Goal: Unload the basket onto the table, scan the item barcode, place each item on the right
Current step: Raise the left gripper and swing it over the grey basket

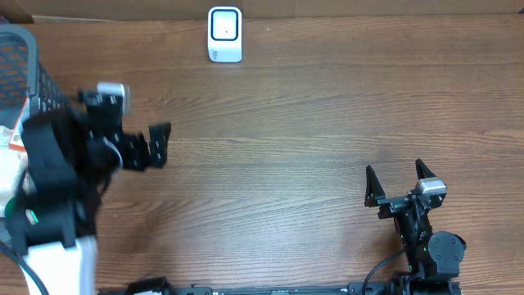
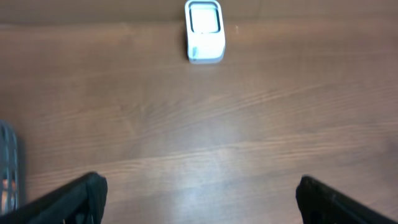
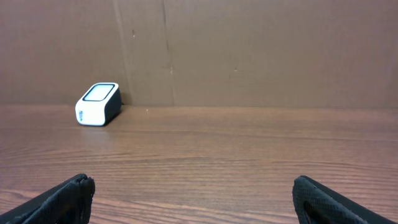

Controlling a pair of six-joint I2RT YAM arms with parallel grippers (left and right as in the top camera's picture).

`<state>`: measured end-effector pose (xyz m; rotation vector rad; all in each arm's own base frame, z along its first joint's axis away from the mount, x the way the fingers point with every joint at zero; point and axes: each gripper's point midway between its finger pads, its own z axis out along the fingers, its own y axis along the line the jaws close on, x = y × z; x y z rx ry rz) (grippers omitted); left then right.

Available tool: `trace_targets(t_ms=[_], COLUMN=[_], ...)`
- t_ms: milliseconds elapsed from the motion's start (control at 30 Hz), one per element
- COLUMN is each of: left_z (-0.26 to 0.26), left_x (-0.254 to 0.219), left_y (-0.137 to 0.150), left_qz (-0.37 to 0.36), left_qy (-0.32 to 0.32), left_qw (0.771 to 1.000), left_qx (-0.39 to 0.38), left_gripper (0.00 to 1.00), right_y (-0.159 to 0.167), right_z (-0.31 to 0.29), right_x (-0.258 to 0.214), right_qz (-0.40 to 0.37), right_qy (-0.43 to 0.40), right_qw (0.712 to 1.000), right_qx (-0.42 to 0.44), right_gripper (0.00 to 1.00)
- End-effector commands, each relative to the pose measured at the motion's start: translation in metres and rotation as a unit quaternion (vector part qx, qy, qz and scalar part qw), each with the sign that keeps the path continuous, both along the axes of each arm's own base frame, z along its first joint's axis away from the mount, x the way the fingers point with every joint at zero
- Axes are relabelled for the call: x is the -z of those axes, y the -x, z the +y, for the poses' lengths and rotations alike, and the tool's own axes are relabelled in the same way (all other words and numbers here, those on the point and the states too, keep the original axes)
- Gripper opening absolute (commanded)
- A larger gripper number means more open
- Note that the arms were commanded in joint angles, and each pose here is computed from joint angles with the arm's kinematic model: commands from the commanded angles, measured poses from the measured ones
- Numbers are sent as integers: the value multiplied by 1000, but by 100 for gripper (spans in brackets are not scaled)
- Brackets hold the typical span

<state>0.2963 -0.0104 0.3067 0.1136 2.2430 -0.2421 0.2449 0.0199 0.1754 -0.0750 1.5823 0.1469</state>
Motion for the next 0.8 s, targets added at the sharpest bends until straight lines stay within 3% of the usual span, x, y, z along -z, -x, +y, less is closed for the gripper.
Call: trace_targets(t_ms=[0, 167, 400, 767], left_z=[-7, -15, -15, 0], left_x=[-32, -43, -34, -60], left_y=[-18, -22, -33, -47], left_qz=[34, 99, 116, 77], left_qy=[27, 57, 64, 93], left_qw=[999, 993, 991, 992], left_qx=[17, 34, 36, -33], left_gripper=[100, 100, 100, 100], right_y=[0, 0, 0, 0], right_z=[0, 0, 0, 0], right_x=[1, 1, 1, 1], right_qz=[-2, -2, -2, -2], right_qy=[-1, -1, -1, -1], right_qw=[1000, 1000, 1000, 1000], right_qx=[-1, -1, -1, -1], right_gripper=[100, 100, 100, 100])
